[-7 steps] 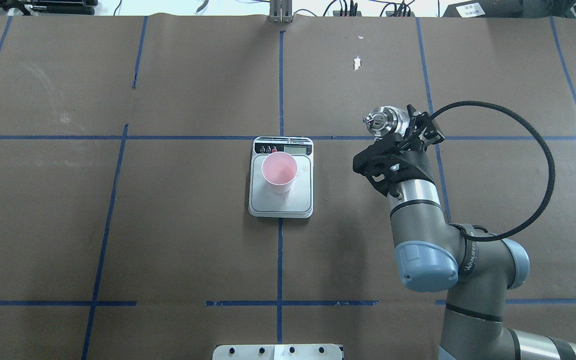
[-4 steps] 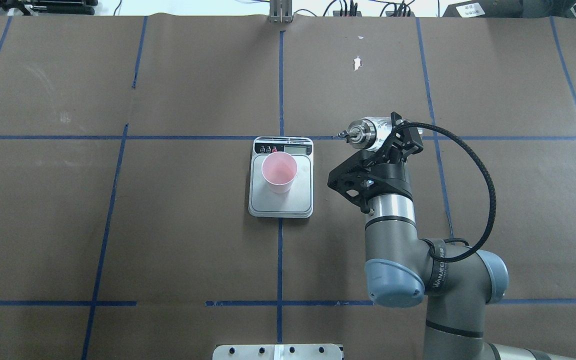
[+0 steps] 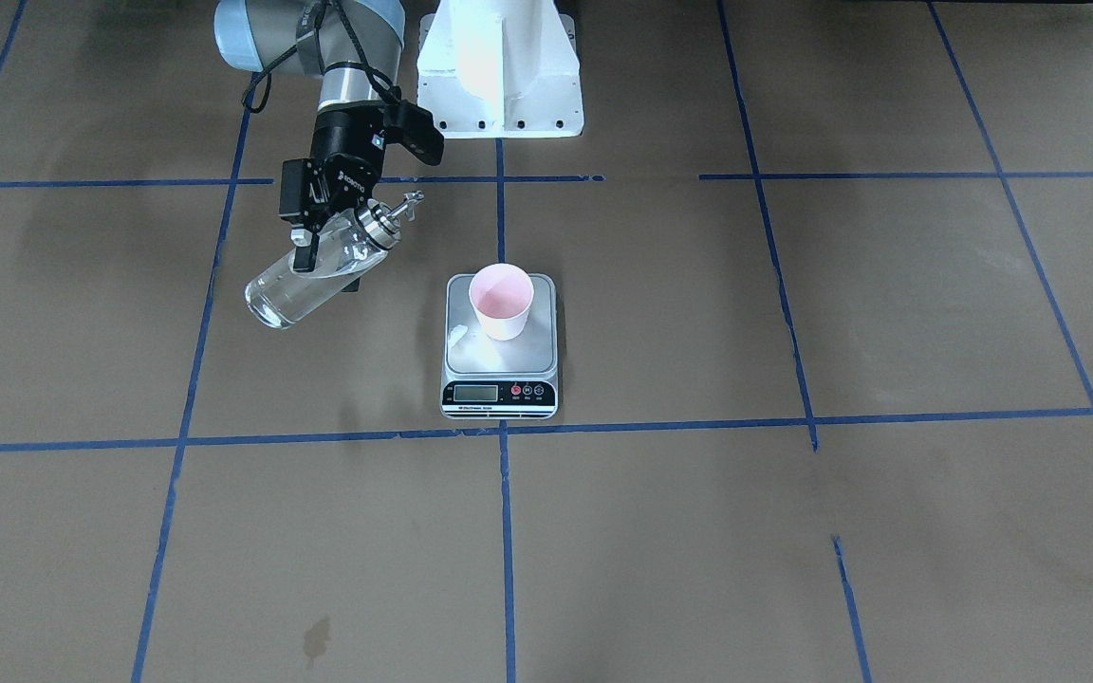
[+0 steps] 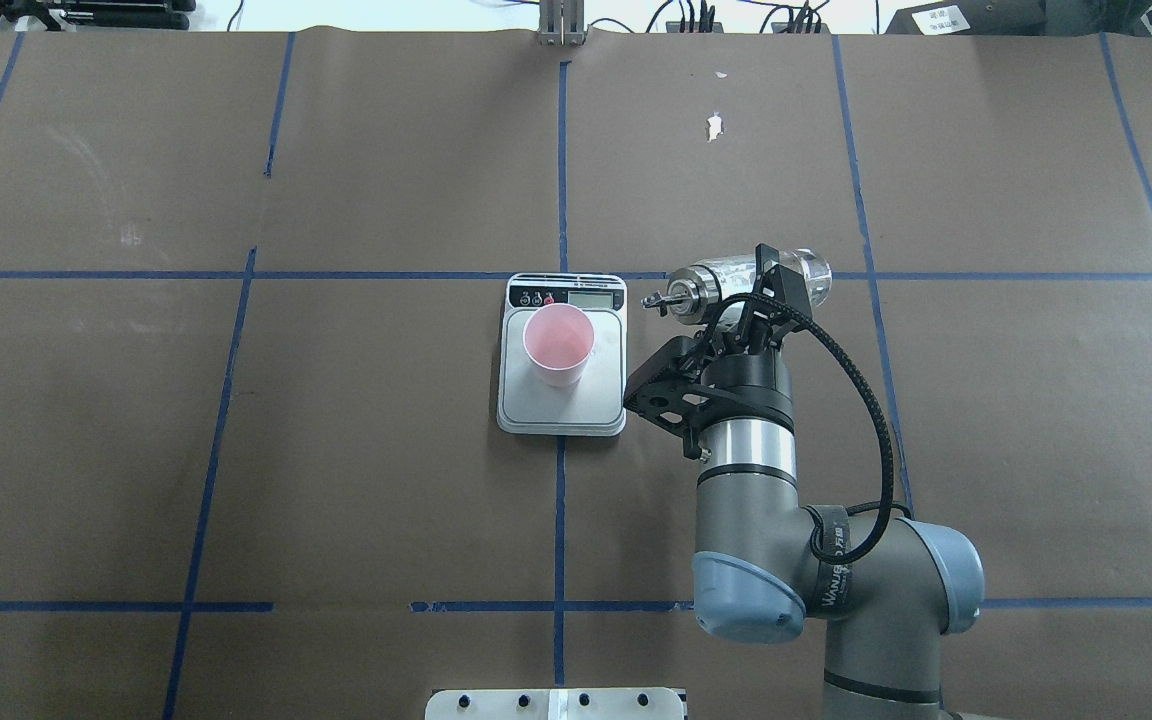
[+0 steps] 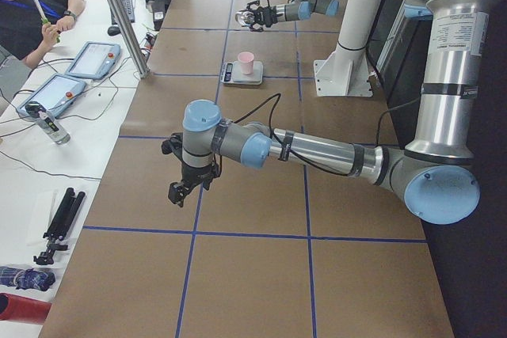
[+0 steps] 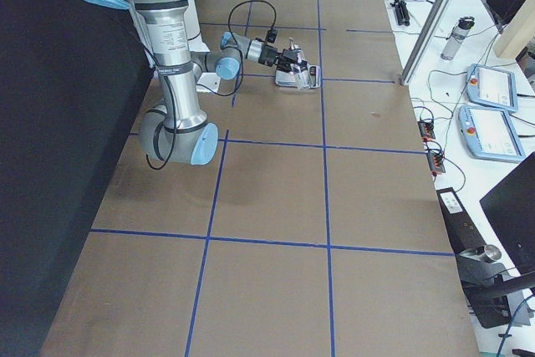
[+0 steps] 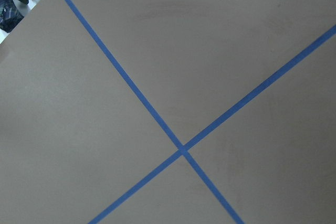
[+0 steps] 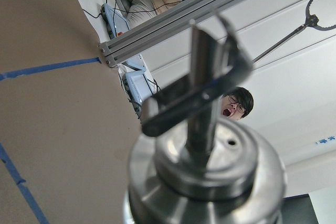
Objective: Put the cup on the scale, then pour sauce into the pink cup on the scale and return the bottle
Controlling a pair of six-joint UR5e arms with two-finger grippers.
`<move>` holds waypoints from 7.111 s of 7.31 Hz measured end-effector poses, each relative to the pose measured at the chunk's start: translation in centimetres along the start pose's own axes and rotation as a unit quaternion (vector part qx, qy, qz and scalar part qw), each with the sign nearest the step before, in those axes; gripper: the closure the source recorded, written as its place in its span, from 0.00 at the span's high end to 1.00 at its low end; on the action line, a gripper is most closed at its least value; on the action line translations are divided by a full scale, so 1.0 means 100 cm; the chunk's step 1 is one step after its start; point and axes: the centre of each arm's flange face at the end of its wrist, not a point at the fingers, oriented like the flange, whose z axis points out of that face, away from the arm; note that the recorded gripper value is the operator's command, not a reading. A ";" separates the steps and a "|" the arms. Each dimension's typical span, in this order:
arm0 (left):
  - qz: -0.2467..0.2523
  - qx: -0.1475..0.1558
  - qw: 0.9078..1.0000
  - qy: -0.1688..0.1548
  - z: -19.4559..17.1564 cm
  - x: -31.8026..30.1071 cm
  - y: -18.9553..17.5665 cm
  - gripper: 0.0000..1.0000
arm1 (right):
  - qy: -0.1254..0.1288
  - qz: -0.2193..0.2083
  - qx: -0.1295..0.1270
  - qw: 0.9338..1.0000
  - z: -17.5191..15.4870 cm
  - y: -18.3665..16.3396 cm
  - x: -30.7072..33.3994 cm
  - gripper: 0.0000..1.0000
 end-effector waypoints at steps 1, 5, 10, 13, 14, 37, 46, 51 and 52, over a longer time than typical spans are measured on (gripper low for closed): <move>-0.003 -0.004 1.000 0.001 0.007 -0.005 0.006 1.00 | 0.006 -0.004 0.000 1.000 0.003 -0.001 -0.003 0.00; -0.018 -0.011 1.000 -0.005 0.022 -0.018 0.018 1.00 | 0.010 0.017 -0.016 1.000 0.032 -0.036 0.006 0.00; -0.021 -0.010 1.000 -0.014 0.018 -0.024 0.019 1.00 | 0.015 -0.008 -0.036 0.999 0.057 -0.028 -0.021 0.00; -0.022 -0.012 1.000 -0.018 0.018 -0.026 0.019 1.00 | 0.037 -0.027 -0.026 0.999 0.056 -0.028 -0.037 0.00; -0.022 -0.013 0.999 -0.020 0.018 -0.027 0.019 1.00 | 0.043 -0.033 -0.022 0.998 0.054 -0.027 -0.042 0.00; -0.023 -0.018 0.999 -0.022 0.020 -0.030 0.022 1.00 | 0.176 -0.147 0.040 0.972 0.044 -0.010 -0.080 0.00; -0.023 -0.018 0.999 -0.021 0.019 -0.030 0.022 1.00 | 0.184 -0.150 0.037 0.971 0.052 -0.009 -0.073 0.00; -0.023 -0.018 0.999 -0.020 0.019 -0.030 0.022 1.00 | 0.187 -0.154 0.034 0.970 0.055 -0.010 -0.071 0.00; -0.023 -0.018 0.999 -0.020 0.019 -0.030 0.023 1.00 | 0.187 -0.155 0.034 0.970 0.055 -0.010 -0.070 0.00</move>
